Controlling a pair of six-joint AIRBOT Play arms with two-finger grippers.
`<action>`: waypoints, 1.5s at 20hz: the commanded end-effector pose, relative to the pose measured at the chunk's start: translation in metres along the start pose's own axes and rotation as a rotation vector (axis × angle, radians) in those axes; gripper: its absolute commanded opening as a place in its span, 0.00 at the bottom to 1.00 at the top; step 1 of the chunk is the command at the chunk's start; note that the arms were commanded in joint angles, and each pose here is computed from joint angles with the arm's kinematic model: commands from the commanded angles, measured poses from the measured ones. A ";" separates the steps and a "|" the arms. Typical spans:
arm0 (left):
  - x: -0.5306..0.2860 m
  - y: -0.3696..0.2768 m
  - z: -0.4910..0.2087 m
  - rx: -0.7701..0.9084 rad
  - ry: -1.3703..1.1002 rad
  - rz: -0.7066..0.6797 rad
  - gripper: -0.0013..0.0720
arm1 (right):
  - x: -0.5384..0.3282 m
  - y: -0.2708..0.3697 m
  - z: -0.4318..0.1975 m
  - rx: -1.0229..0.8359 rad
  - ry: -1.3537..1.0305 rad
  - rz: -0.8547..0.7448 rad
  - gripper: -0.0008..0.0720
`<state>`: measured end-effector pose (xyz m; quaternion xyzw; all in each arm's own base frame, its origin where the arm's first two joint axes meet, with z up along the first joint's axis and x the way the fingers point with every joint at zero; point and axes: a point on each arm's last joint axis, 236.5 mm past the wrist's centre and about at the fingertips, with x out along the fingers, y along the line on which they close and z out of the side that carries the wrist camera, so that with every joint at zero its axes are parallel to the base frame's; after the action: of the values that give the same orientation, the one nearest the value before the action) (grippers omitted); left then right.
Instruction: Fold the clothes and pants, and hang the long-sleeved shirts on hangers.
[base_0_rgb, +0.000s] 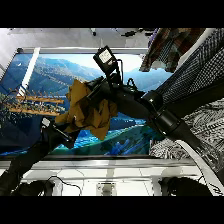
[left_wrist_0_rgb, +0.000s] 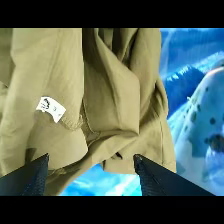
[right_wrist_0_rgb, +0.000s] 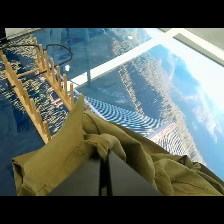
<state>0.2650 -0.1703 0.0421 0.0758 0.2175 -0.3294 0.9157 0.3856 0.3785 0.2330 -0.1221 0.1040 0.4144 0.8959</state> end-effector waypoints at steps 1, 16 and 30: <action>-0.013 0.010 0.004 0.056 -0.018 0.060 0.88 | 0.000 0.000 0.000 0.003 0.000 0.001 0.06; 0.050 0.030 -0.020 0.083 -0.036 0.213 0.89 | -0.001 0.006 -0.010 0.039 0.044 0.026 0.06; -0.038 0.118 0.104 0.052 -0.055 0.334 0.06 | -0.106 -0.029 0.082 -0.100 -0.168 -0.119 0.06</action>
<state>0.3711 -0.1092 0.0997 0.0867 0.1443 -0.1601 0.9726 0.3566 0.3473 0.2963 -0.1280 0.0548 0.4057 0.9033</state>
